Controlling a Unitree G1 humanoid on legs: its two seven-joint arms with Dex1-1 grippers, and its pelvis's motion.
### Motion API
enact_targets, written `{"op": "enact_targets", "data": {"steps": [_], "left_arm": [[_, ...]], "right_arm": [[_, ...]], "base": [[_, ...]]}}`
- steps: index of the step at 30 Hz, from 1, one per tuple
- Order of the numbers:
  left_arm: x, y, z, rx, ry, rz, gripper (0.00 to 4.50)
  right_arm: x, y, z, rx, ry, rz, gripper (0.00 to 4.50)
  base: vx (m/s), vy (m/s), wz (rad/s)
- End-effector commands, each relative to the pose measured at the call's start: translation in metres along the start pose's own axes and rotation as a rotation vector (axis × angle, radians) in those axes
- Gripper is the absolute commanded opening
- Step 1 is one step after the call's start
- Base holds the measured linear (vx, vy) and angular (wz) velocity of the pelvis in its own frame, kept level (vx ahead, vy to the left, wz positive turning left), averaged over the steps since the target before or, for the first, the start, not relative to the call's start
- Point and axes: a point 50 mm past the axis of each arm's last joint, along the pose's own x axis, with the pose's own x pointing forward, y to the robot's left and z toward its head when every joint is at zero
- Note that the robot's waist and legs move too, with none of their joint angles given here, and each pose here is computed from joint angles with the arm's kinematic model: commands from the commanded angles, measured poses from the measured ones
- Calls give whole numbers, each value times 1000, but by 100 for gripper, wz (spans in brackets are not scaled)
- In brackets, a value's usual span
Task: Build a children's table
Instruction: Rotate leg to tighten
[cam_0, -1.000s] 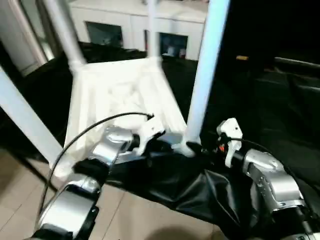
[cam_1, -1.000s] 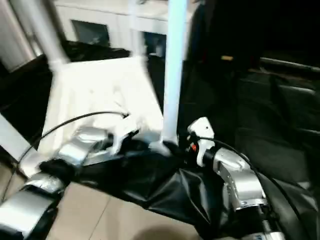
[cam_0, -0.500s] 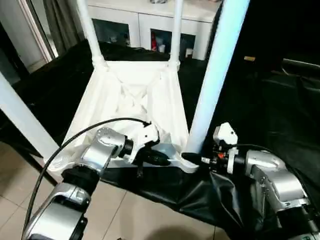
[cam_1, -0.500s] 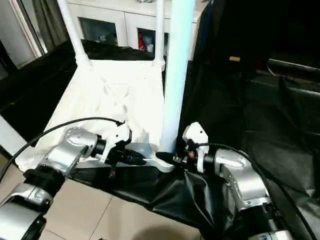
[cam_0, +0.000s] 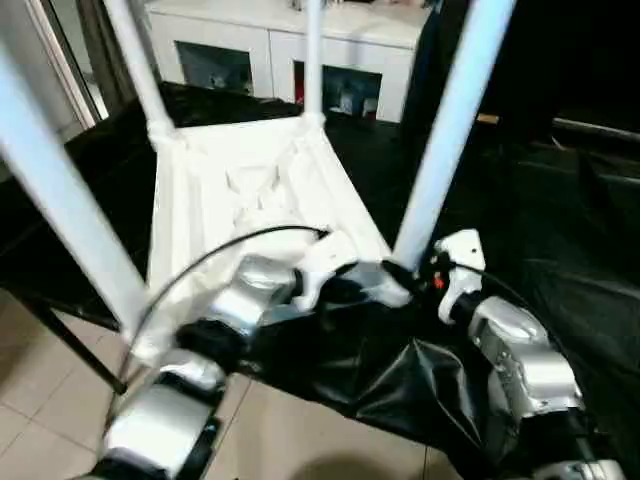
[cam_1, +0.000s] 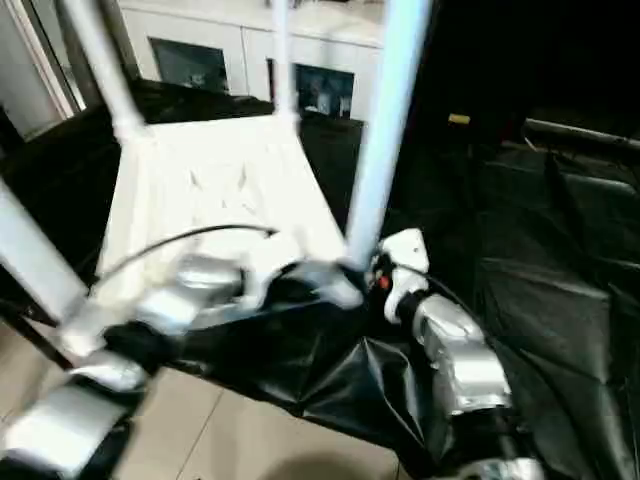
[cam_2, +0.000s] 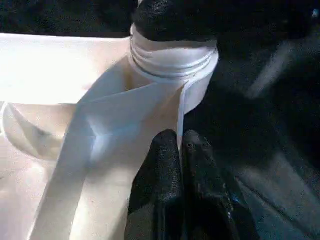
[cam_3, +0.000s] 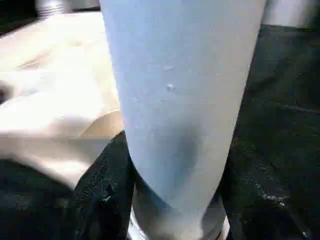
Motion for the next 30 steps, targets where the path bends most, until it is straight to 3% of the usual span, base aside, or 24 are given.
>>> {"op": "enact_targets", "data": {"steps": [1, 5, 9, 10, 11, 17, 21, 25, 30], "left_arm": [[-1, 13, -3, -81, -11, 210, 0], [7, 10, 4, -50, -7, 216, 0], [5, 8, 3, -16, -14, 124, 0], [4, 8, 2, -14, -14, 112, 0], [3, 6, 1, -5, -17, 68, 0], [-14, 0, -16, 41, -16, -167, 0], [-27, -2, -19, 45, -51, -282, 0], [-39, -7, -24, 36, -54, -416, 0], [-44, -10, -25, 28, -54, -466, 0]], "right_arm": [[2, 6, -17, 25, 64, -77, 196], [10, 20, -14, -5, 45, -87, 196], [5, 27, -1, -33, -45, 130, 196], [4, 27, 1, -44, -51, 153, 251], [1, 25, 3, -67, -52, 196, 265], [-19, 5, 9, -153, 34, 414, 312], [-33, 0, 10, -181, 98, 565, 315], [-39, 2, 11, -170, 119, 662, 315], [-40, 4, 9, -170, 134, 705, 288]], "base": [[0, 0, 0], [0, 0, 0], [0, 0, 0], [0, 0, 0], [0, 0, 0], [0, 0, 0], [0, 0, 0], [0, 0, 0], [0, 0, 0]]}}
